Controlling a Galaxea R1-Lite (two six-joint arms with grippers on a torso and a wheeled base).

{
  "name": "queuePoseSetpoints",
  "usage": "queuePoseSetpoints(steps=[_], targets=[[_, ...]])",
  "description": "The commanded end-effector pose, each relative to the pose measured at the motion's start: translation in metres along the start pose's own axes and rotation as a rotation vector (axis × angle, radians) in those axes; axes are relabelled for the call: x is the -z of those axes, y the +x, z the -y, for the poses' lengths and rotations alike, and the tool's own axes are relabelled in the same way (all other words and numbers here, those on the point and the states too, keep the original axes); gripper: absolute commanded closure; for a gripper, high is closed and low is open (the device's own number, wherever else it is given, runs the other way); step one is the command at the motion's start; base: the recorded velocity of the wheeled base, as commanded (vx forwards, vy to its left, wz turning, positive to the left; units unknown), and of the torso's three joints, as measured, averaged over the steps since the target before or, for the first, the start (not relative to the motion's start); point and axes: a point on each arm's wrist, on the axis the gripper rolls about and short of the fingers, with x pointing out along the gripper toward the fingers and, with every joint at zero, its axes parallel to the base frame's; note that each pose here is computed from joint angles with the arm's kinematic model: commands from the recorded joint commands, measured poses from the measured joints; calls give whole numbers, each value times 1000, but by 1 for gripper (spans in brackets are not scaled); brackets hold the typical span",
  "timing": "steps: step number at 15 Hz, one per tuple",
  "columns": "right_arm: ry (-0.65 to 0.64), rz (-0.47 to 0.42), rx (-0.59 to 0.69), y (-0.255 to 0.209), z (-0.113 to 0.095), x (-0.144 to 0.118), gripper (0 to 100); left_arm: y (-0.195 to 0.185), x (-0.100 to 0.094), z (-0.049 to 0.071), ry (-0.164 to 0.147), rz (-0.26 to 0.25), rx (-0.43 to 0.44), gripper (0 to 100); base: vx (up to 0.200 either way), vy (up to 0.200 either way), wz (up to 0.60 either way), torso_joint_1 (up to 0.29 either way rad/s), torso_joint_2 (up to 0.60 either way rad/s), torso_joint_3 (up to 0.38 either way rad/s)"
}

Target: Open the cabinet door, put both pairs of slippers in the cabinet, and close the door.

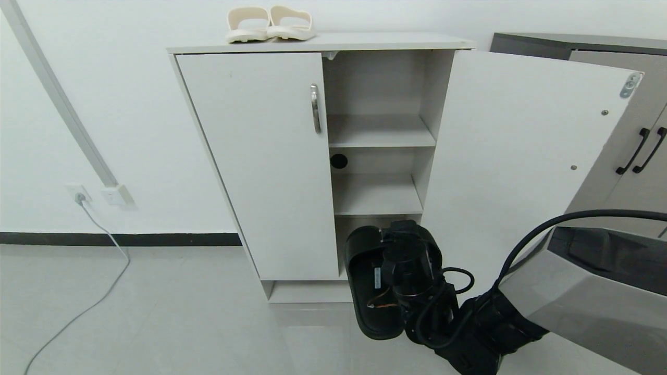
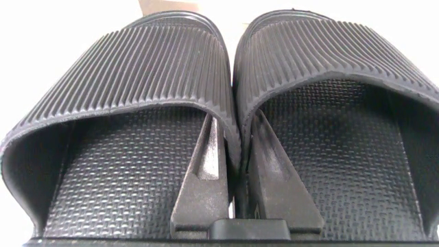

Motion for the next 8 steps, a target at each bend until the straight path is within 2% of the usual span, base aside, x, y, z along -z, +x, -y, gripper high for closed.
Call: queuePoseSetpoints(steps=[1, 2, 8], targets=[[4, 9, -1, 2, -1, -3, 100, 0, 0, 0, 0, -2, -1, 100, 0, 0, 0, 0, 0, 0], [-2, 17, -6, 4, -2, -6, 100, 0, 0, 0, 0, -2, 0, 100, 0, 0, 0, 0, 0, 0], [3, 30, -4, 11, -6, -7, 100, 0, 0, 0, 1, -2, -1, 100, 0, 0, 0, 2, 4, -176]])
